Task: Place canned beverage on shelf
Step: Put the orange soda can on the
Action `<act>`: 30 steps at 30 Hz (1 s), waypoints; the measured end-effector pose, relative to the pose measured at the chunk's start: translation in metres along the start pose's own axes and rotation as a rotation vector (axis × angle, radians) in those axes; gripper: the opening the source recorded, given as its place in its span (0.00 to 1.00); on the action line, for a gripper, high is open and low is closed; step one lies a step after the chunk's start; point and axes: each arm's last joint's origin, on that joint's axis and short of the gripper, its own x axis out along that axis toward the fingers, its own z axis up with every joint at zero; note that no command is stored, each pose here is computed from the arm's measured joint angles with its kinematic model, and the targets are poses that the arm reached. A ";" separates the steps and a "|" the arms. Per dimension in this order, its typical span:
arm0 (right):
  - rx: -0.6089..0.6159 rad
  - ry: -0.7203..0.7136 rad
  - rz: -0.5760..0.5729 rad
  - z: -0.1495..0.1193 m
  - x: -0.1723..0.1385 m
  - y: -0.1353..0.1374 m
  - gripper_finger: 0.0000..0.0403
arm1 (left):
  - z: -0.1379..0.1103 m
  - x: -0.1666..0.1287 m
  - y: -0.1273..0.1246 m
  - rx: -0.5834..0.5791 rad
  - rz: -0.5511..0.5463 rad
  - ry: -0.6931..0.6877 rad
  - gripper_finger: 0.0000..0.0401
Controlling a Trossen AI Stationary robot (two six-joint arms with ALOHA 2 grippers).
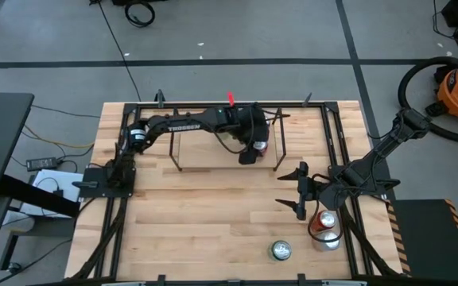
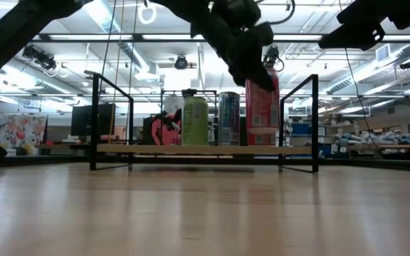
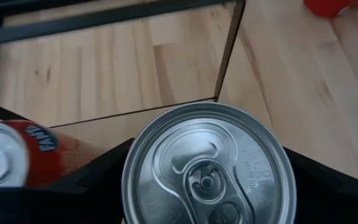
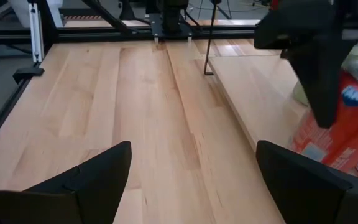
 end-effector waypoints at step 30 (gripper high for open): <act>0.009 -0.010 0.006 0.001 0.000 0.001 0.88 | -0.010 0.024 0.012 -0.007 0.060 0.014 0.79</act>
